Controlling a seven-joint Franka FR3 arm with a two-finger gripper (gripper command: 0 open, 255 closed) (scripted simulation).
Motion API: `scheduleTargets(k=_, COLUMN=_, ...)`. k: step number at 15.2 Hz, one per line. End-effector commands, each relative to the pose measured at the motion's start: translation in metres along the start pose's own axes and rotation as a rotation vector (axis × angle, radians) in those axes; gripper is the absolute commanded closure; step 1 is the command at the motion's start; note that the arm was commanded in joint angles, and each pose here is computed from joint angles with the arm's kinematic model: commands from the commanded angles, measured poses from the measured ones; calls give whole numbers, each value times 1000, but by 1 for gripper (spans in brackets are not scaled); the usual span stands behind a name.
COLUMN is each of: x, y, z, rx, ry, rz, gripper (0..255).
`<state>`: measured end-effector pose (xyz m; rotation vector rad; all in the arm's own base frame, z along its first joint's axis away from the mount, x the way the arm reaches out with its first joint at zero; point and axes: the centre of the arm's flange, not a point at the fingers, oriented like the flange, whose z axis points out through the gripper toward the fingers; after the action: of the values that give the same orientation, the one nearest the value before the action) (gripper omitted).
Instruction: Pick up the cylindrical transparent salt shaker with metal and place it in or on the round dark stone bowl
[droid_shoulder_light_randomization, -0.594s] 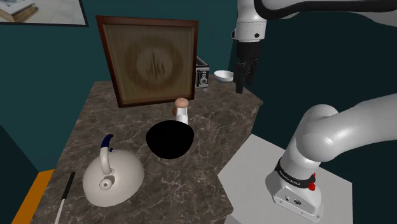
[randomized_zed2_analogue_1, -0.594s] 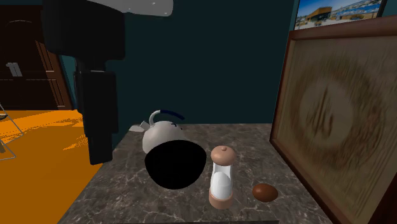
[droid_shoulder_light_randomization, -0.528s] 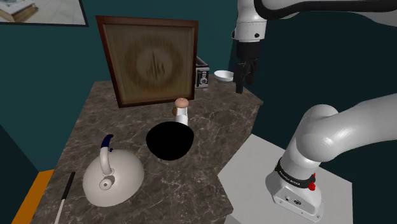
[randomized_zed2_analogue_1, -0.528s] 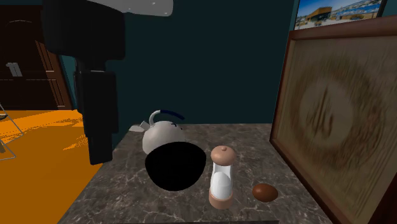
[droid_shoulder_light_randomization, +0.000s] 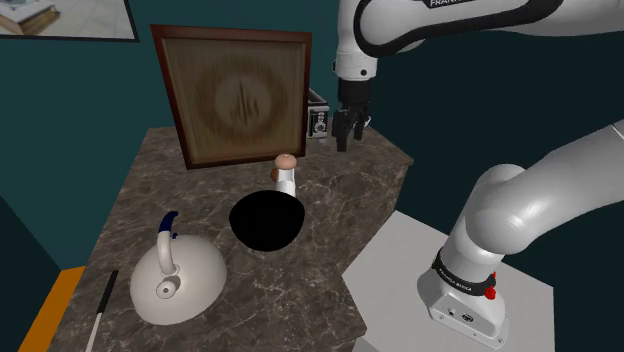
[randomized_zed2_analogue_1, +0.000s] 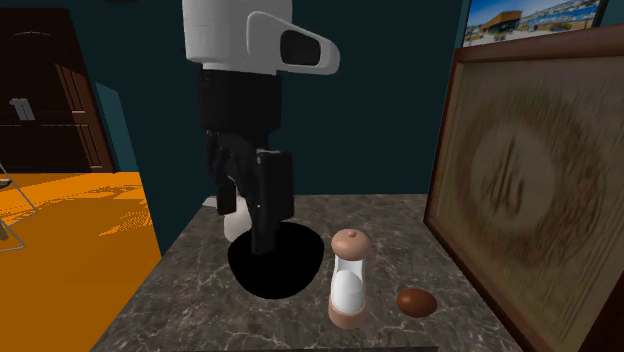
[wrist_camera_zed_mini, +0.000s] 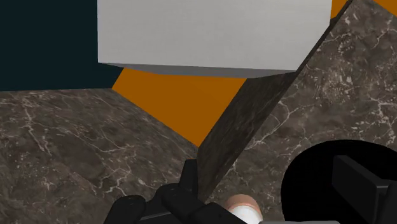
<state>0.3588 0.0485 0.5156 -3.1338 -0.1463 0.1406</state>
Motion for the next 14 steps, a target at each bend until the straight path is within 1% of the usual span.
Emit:
scheduleTargets(k=1, x=24, y=-1, z=9, rx=-3, ry=19, rz=-11, gripper=0)
scheduleTargets(k=14, x=172, y=-17, z=57, rx=-20, ry=121, rz=-79, gripper=0)
